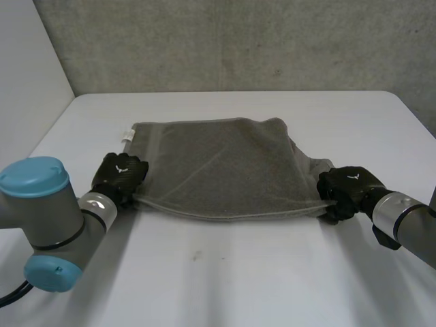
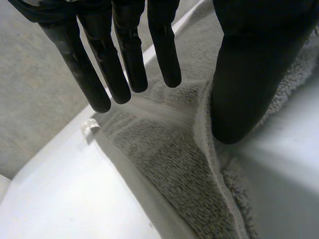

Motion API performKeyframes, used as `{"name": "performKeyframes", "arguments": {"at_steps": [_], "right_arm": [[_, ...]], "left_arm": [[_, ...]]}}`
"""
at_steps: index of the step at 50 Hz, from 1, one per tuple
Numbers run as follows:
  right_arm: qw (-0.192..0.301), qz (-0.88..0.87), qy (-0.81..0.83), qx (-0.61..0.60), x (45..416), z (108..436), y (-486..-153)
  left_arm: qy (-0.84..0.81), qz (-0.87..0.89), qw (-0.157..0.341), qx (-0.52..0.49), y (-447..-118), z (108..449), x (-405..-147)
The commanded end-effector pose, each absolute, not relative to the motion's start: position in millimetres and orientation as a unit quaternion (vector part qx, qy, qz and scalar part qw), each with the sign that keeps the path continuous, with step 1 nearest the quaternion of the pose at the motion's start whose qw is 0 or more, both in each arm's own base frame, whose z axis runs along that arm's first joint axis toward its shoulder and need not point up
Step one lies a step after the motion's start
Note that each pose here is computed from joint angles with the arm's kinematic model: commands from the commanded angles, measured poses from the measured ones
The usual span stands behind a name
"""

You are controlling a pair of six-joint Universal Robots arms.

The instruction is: Fold the towel.

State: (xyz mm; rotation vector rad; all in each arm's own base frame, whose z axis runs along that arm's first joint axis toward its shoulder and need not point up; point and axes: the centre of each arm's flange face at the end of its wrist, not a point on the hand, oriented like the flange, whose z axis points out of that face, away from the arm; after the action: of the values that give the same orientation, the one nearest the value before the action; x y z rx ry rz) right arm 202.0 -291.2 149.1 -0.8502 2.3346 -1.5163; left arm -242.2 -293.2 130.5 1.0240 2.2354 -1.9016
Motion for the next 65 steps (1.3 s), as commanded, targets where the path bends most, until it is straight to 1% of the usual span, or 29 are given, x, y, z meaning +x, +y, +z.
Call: {"name": "performKeyframes", "arguments": {"at_steps": [1,12,15,17,18,20,21,23,24,25,26,28,33,38,40,43,45,46,48,49,54,56,57,59,60,62,63,64,65], "right_arm": [[0.110,-0.524,0.794,-0.289,201,149,-294],[0.104,-0.528,0.792,-0.286,198,151,-297],[0.100,-0.536,0.786,-0.292,199,158,-298],[0.077,-0.560,0.762,-0.316,199,184,-294],[0.077,-0.560,0.762,-0.316,199,184,-294],[0.039,-0.580,0.731,-0.356,197,219,-282],[0.039,-0.580,0.731,-0.356,197,219,-281],[0.005,-0.580,0.711,-0.398,195,250,-264],[0.005,-0.580,0.711,-0.398,195,250,-264],[-0.010,-0.580,0.701,-0.415,194,265,-256],[-0.023,-0.580,0.693,-0.428,193,279,-250],[-0.032,-0.577,0.688,-0.440,193,289,-244],[-0.056,-0.555,0.685,-0.469,190,314,-233],[-0.082,-0.518,0.685,-0.506,187,312,-230],[-0.094,-0.473,0.696,-0.531,188,289,-241],[-0.096,-0.440,0.708,-0.544,189,271,-247],[-0.099,-0.385,0.720,-0.569,196,238,-255],[-0.099,-0.384,0.720,-0.569,196,238,-255],[-0.109,-0.361,0.722,-0.580,203,220,-265],[-0.109,-0.361,0.722,-0.580,203,220,-265],[-0.140,-0.388,0.704,-0.579,220,209,-296],[-0.175,-0.457,0.669,-0.559,236,227,-323],[-0.176,-0.457,0.669,-0.559,236,227,-323],[-0.229,-0.563,0.613,-0.505,246,269,-355],[-0.230,-0.564,0.612,-0.505,246,269,-356],[-0.275,-0.687,0.525,-0.420,253,330,-378],[-0.275,-0.688,0.525,-0.420,253,330,-378],[-0.286,-0.742,0.475,-0.376,256,359,-380],[-0.287,-0.743,0.474,-0.376,256,360,-380]], "left_arm": [[0.736,-0.585,0.005,0.340,-295,115,-243],[0.744,-0.578,0.001,0.334,-298,112,-244],[0.744,-0.580,0.002,0.333,-294,120,-242],[0.727,-0.602,0.003,0.331,-281,159,-242],[0.727,-0.602,0.003,0.331,-280,159,-242],[0.708,-0.625,0.007,0.328,-263,198,-237],[0.708,-0.625,0.007,0.328,-263,199,-237],[0.676,-0.664,0.010,0.320,-244,245,-232],[0.676,-0.664,0.010,0.320,-244,246,-232],[0.661,-0.680,0.012,0.317,-232,267,-229],[0.661,-0.680,0.012,0.317,-232,267,-229],[0.644,-0.695,0.018,0.318,-212,297,-222],[0.647,-0.676,0.039,0.349,-198,310,-217],[0.666,-0.624,0.070,0.403,-197,295,-215],[0.685,-0.577,0.084,0.437,-205,270,-217],[0.694,-0.557,0.086,0.449,-212,257,-218],[0.718,-0.513,0.080,0.464,-228,227,-220],[0.718,-0.513,0.080,0.464,-229,227,-220],[0.735,-0.479,0.077,0.473,-249,201,-224],[0.735,-0.479,0.077,0.473,-249,201,-224],[0.730,-0.485,0.084,0.473,-286,193,-235],[0.705,-0.533,0.107,0.456,-315,216,-245],[0.705,-0.533,0.107,0.456,-315,216,-245],[0.656,-0.613,0.147,0.415,-346,264,-255],[0.656,-0.613,0.147,0.414,-346,265,-255],[0.580,-0.716,0.172,0.348,-365,331,-265],[0.579,-0.717,0.172,0.348,-365,331,-265],[0.529,-0.769,0.176,0.312,-368,363,-271],[0.529,-0.769,0.176,0.312,-368,363,-271]]}}
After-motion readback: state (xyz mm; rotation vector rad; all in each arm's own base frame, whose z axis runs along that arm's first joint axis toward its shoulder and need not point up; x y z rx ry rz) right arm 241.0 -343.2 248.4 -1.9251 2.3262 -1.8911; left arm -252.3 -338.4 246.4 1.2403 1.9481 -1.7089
